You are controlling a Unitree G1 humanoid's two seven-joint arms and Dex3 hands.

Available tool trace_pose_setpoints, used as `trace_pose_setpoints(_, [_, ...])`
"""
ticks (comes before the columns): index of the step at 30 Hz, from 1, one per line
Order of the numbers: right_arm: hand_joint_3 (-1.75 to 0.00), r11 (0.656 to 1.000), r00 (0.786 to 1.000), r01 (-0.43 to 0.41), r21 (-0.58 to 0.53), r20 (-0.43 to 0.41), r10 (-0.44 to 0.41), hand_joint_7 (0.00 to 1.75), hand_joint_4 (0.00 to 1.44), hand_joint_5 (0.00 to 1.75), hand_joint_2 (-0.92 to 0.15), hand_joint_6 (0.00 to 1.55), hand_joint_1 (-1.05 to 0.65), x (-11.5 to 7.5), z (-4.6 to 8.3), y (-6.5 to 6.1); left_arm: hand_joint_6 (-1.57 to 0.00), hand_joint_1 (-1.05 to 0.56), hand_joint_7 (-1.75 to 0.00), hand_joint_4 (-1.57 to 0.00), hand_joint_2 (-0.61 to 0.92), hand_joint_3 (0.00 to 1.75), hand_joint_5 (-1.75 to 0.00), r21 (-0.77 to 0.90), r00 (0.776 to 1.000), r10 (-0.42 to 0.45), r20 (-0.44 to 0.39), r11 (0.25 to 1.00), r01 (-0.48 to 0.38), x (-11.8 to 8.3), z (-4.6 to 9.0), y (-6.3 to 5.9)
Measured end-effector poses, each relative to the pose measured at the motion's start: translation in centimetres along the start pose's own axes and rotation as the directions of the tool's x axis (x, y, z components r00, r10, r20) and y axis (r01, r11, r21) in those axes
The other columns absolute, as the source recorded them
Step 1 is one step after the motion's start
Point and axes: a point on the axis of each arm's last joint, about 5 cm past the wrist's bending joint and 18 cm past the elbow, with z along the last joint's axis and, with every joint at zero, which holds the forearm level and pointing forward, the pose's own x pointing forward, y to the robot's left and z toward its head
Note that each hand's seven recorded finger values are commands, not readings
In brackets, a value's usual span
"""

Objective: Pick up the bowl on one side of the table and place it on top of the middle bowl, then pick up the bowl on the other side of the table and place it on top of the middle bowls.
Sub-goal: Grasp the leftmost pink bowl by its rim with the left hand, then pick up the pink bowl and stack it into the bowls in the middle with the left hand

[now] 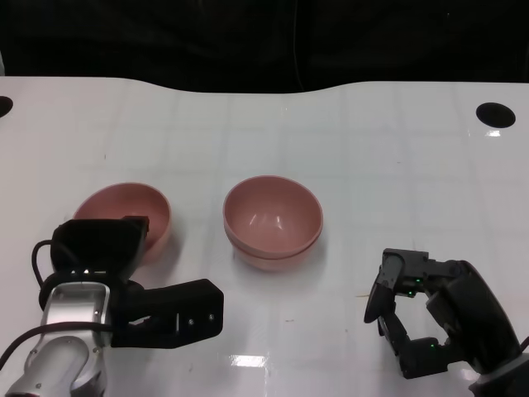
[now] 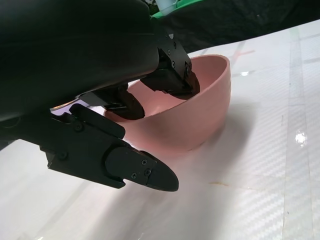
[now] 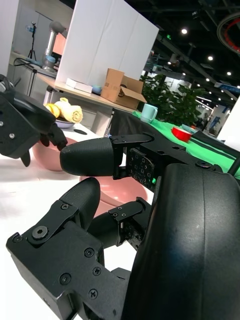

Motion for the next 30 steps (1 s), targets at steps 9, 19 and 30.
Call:
trace_pose_setpoints(9, [-1.55, 1.000, 1.000, -0.001, -0.008, -0.003, 0.001, 1.37, 0.88, 1.73, -0.28, 0.85, -0.06, 0.0, 0.0, 0.1, -1.00, -0.37, -0.07, -0.82, 0.92, 0.18, -1.30, -0.004, 0.998, 0.004, 0.057, 1.000, -0.004, 0.6, 0.1, -1.1])
trace_pose_setpoints(19, [-1.55, 1.000, 1.000, 0.001, -0.004, -0.001, -0.001, 1.36, 0.89, 1.72, -0.28, 0.86, -0.06, 0.1, 0.0, 0.2, -0.81, -0.34, -1.07, -0.83, 0.92, 0.30, -1.75, -0.002, 0.993, 0.056, 0.100, 0.998, -0.056, 1.6, -0.7, -1.2])
trace_pose_setpoints(30, [-1.56, 1.000, 1.000, 0.003, -0.003, 0.001, -0.003, 1.36, 0.89, 1.72, -0.27, 0.86, -0.07, 0.1, 0.0, 0.2, -0.92, -0.32, -0.62, -0.78, 0.92, 0.07, -1.75, -0.070, 0.963, 0.234, 0.131, 0.972, -0.226, 0.8, -0.8, 1.3])
